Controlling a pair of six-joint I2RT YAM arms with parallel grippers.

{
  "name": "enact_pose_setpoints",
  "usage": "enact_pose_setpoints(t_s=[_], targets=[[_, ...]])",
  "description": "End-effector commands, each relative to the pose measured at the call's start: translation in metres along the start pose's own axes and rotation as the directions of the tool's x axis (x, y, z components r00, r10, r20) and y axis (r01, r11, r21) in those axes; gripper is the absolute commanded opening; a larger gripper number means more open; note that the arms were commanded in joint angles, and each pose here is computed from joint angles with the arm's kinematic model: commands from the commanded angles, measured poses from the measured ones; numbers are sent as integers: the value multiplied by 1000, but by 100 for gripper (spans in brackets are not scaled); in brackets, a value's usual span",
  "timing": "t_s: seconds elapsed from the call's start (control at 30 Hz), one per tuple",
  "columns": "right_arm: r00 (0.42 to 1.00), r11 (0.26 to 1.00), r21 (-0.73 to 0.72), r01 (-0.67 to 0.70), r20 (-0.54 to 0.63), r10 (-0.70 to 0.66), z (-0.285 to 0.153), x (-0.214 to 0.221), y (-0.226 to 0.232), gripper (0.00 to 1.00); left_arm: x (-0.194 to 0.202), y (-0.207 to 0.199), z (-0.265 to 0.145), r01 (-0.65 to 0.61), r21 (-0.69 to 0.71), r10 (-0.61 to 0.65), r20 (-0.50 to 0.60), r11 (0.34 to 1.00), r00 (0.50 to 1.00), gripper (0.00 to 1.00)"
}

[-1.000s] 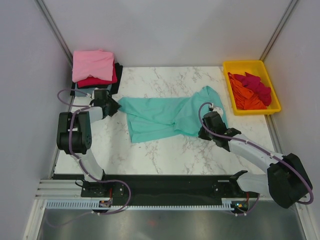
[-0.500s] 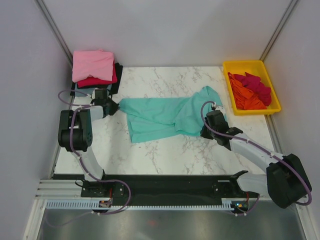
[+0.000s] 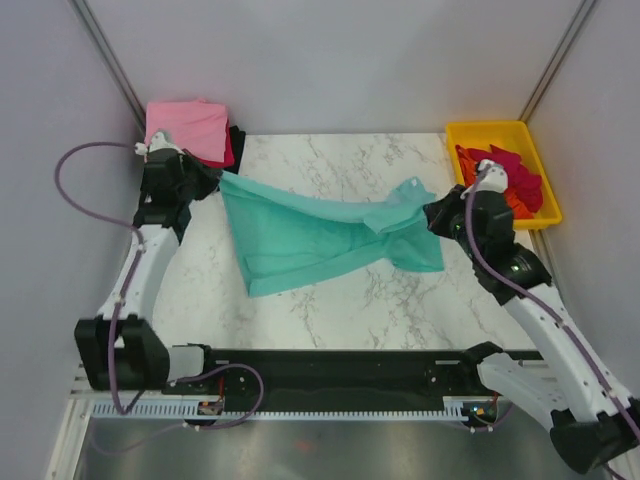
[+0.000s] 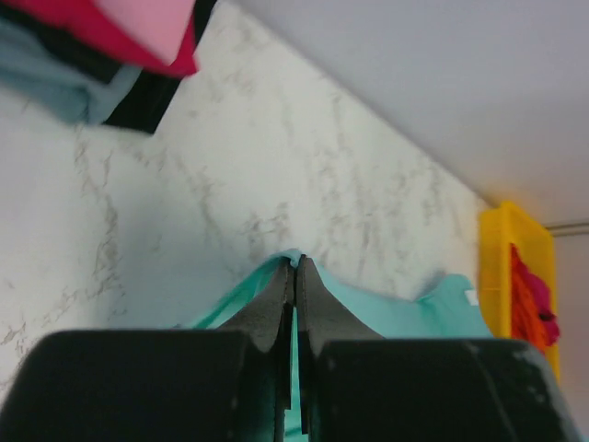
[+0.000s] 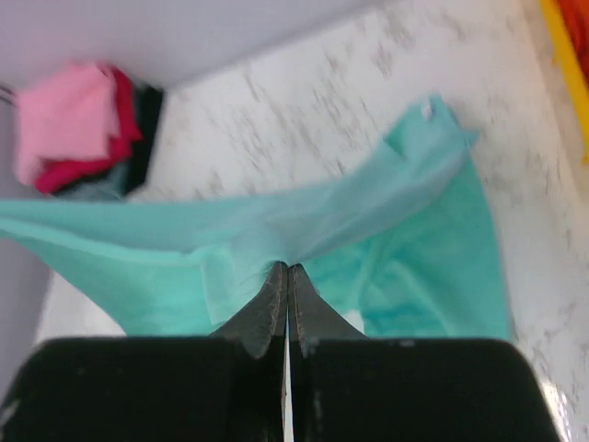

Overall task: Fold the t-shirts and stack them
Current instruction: Flatten the tshirt out

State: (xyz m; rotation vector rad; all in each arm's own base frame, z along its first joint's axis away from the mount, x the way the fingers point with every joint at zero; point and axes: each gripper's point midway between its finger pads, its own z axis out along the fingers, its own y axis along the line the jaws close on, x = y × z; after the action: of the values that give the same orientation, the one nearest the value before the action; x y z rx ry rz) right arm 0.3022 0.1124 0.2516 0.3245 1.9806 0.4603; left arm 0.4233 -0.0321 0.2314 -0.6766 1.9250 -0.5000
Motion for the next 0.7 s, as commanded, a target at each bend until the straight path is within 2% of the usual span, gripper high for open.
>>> enact_pose_setpoints(t_s=[0.0, 0.03, 0.07, 0.1, 0.13, 0.2, 0.23, 0.33, 0.5, 0.57, 0.67], targets=[[980, 998, -55, -4, 200, 15, -67, -74, 20, 0, -42, -53, -81, -172, 157, 156, 112, 972, 981, 2], [959, 993, -120, -11, 280, 44, -101, -101, 34, 0, -46, -60, -96, -200, 179, 178, 133, 963, 975, 2], [950, 988, -151, -11, 307, 57, -118, -111, 39, 0, -46, -66, -111, -244, 209, 217, 143, 947, 966, 2], [942, 985, -172, -6, 329, 63, -135, -118, 41, 0, -55, -77, -144, -271, 240, 227, 195, 932, 954, 2], [915, 974, -226, 1, 394, 90, -170, -138, 49, 0, -57, -81, -159, -286, 250, 236, 213, 925, 948, 2], [891, 960, -278, 20, 441, 109, -203, -150, 54, 0, -63, -92, -195, -327, 286, 252, 270, 900, 929, 2], [859, 947, -319, 50, 497, 122, -234, -163, 58, 0, -68, -99, -227, -356, 309, 249, 336, 882, 908, 2], [818, 907, -396, 145, 564, 116, -285, -180, 74, 0, -80, -113, -285, -409, 334, 238, 449, 849, 861, 2], [781, 888, -403, 224, 619, 84, -313, -208, 92, 0, -101, -131, -342, -467, 327, 237, 549, 821, 801, 2], [781, 901, -368, 231, 622, 54, -303, -219, 97, 0, -109, -137, -338, -474, 312, 264, 528, 823, 807, 2], [807, 949, -248, 193, 590, -10, -259, -245, 99, 0, -115, -135, -299, -426, 272, 297, 409, 863, 863, 2]])
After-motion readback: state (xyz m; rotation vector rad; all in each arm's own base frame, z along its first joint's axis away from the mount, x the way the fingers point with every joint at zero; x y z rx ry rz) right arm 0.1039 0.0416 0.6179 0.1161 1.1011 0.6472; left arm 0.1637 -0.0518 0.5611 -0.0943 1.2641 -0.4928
